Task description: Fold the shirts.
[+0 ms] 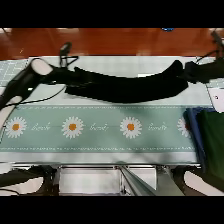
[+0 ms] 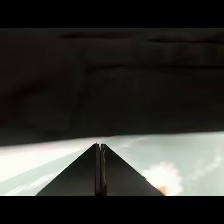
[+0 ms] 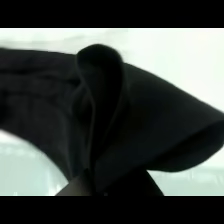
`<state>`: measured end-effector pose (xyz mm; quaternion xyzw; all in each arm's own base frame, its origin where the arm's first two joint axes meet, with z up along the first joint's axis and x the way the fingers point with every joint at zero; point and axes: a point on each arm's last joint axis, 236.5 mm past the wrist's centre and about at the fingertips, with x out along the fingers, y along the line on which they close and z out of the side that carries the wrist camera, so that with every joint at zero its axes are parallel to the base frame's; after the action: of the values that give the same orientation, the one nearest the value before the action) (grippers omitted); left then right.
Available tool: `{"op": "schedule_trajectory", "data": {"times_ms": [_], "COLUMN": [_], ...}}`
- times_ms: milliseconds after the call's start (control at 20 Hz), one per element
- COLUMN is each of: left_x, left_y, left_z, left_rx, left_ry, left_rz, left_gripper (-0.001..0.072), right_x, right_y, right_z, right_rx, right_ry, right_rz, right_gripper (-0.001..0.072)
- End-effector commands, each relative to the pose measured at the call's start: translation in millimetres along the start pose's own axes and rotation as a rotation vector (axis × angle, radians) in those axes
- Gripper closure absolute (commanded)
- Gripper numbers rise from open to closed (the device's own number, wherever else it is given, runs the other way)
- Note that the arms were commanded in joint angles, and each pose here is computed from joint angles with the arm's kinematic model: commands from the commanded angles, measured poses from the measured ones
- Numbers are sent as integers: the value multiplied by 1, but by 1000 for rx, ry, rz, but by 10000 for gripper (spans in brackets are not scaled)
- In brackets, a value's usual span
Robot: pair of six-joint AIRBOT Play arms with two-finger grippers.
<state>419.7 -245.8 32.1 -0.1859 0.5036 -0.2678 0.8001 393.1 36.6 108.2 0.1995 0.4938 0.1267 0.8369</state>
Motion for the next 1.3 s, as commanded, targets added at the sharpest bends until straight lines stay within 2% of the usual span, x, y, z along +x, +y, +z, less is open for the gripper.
{"op": "schedule_trajectory", "data": {"times_ms": [0,150,300,550,700,850,1000,1100,1250], "left_x": [57,110,150,168,162,122,53,-4,-93], "left_y": [-62,-124,-168,-223,-226,-198,-122,-70,-4], "left_z": [-25,-61,-117,-225,-206,-119,-48,-22,-16], "left_rx": [60,152,166,227,241,208,249,215,142], "left_ry": [133,251,407,635,596,468,330,221,44], "left_rz": [-99,-174,-209,-282,-299,-278,-94,21,144], "left_gripper": [690,691,691,690,690,690,690,690,690], "right_x": [-59,-96,-122,-128,-125,-108,-68,-25,50], "right_y": [28,50,66,70,71,92,128,156,184], "right_z": [-47,-81,-98,-103,-101,-89,-66,-54,-48], "right_rx": [-44,-45,-67,-73,-69,-67,-60,-56,-35], "right_ry": [-59,-110,-161,-172,-168,-148,-121,-88,-18], "right_rz": [-21,-11,-4,0,10,109,247,327,366], "right_gripper": [684,684,683,683,683,683,683,683,683]}}
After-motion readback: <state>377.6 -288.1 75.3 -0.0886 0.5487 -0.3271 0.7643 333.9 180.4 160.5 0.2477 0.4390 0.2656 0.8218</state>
